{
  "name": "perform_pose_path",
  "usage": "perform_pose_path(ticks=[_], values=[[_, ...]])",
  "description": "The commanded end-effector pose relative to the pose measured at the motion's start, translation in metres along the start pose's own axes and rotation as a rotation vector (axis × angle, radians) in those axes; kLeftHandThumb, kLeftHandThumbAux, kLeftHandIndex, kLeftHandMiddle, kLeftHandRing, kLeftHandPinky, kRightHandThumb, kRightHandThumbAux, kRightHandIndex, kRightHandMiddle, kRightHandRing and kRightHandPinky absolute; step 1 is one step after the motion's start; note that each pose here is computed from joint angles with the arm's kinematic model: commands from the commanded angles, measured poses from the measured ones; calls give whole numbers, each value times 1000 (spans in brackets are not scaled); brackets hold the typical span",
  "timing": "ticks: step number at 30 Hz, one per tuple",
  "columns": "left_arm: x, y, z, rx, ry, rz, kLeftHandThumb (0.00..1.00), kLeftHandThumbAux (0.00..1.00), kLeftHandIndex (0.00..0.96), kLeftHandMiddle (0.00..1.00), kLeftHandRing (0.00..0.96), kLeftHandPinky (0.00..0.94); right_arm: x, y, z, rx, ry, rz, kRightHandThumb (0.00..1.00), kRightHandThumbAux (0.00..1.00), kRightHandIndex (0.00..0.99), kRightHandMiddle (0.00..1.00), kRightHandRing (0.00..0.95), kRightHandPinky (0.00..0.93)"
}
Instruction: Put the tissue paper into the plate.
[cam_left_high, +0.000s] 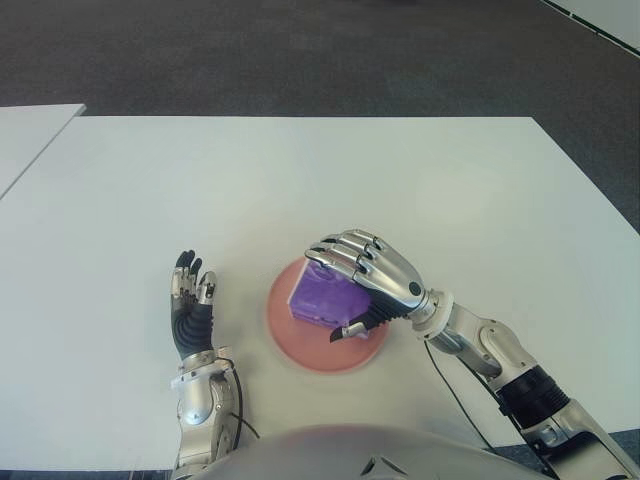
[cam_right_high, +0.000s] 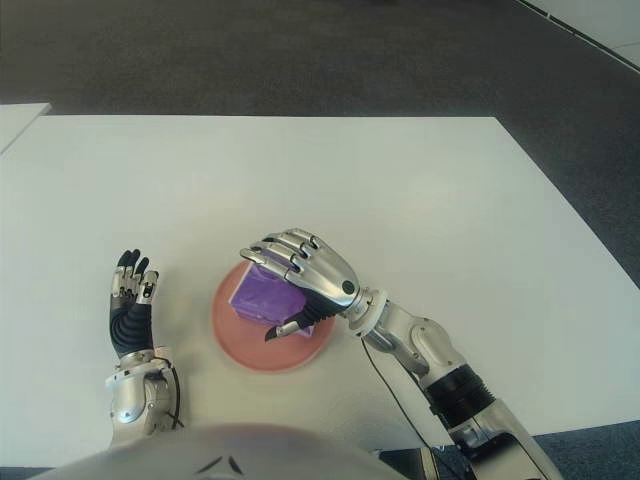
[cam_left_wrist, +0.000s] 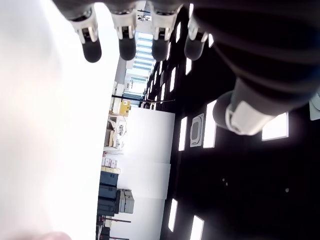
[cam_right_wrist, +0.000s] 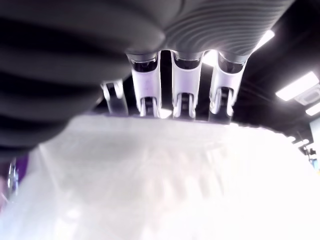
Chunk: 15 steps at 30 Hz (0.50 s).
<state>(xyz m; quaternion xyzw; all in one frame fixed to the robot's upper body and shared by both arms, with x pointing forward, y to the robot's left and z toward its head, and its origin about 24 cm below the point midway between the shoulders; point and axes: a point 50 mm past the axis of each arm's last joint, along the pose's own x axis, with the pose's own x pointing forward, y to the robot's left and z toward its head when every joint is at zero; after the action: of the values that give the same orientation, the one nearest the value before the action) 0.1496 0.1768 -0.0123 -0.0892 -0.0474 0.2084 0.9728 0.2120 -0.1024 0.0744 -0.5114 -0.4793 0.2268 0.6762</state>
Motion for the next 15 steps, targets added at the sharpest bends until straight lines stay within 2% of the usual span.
perform_pose_path(ticks=[1, 8, 15], values=[[-6, -17, -5, -84, 48, 17, 37, 566, 64, 2, 1, 29, -1, 2, -3, -13, -18, 5, 170, 341, 0, 0, 0, 0], [-5, -18, -5, -87, 60, 17, 45, 572, 54, 0, 0, 29, -2, 3, -5, -19, -33, -3, 155, 336, 0, 0, 0, 0], [-5, -19, -4, -94, 61, 18, 52, 574, 49, 0, 2, 34, -2, 4, -8, -8, -40, 36, 142, 327, 0, 0, 0, 0]])
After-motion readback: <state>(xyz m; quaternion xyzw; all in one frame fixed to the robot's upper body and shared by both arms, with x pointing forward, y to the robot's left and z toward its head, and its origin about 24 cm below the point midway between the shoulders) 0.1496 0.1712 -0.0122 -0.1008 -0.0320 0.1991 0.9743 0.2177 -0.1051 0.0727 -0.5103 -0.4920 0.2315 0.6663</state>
